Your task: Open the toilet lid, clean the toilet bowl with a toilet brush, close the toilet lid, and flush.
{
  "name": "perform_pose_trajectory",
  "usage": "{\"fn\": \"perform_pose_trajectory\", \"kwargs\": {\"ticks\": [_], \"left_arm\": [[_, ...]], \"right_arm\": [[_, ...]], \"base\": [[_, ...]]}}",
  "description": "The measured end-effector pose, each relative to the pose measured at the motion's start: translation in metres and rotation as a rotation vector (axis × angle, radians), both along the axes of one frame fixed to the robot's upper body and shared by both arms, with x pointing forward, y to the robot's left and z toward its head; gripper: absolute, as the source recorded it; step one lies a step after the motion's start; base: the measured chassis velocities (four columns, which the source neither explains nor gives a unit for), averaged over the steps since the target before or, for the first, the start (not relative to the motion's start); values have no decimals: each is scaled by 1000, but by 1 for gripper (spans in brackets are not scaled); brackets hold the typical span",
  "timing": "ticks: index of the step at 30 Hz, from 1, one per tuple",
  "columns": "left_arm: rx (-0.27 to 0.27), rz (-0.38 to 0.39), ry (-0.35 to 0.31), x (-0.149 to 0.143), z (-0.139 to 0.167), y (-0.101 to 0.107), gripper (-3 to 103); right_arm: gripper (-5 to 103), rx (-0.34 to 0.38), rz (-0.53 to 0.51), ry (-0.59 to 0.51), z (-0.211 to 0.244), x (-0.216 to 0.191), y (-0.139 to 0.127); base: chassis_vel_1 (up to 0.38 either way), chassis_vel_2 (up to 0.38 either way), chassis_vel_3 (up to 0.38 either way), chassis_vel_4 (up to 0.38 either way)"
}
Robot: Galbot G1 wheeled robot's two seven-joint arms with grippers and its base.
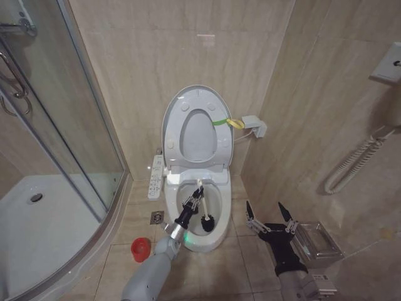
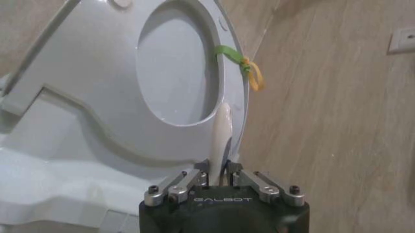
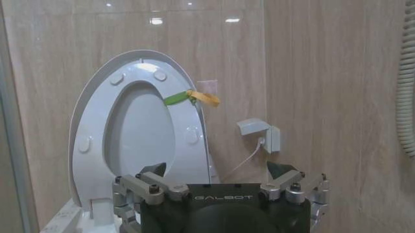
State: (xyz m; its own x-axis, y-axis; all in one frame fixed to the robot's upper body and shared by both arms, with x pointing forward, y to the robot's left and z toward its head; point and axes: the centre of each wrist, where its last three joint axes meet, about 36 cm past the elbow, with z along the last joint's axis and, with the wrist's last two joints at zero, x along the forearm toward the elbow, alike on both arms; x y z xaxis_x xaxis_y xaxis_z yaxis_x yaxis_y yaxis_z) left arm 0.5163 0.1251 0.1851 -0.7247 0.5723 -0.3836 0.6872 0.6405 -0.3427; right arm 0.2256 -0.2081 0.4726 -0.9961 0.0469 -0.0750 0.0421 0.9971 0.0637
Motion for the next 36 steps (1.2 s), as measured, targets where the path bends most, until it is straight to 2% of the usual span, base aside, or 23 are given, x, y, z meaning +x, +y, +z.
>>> {"fn": "perform_pose_trajectory", "kwargs": {"ticks": [3, 7, 11, 13, 20, 24, 30, 36], "left_arm": [[18, 5, -8, 2, 0, 8, 17], [30, 13, -55, 19, 16, 13, 17], [-3, 40, -76, 39, 34, 10, 17], [-5, 39, -74, 39, 34, 9, 17], [-2, 2, 6, -4, -6, -5, 17], [9, -6, 18, -14, -14, -3, 17], [21, 0, -12, -4, -3, 9, 18], [-11, -2, -44, 4, 22, 9, 18]], "right_arm": [[100, 0, 0, 0, 0, 0, 0], [100, 0, 0, 0, 0, 0, 0], [100, 0, 0, 0, 0, 0, 0], [100, 0, 0, 0, 0, 0, 0], [100, 0, 0, 0, 0, 0, 0], [100, 0, 0, 0, 0, 0, 0], [100, 0, 0, 0, 0, 0, 0], [100, 0, 0, 0, 0, 0, 0]], "base": [[0, 0, 0, 0], [0, 0, 0, 0], [0, 0, 0, 0], [0, 0, 0, 0], [0, 0, 0, 0], [0, 0, 0, 0], [0, 0, 0, 0], [0, 0, 0, 0]]}}
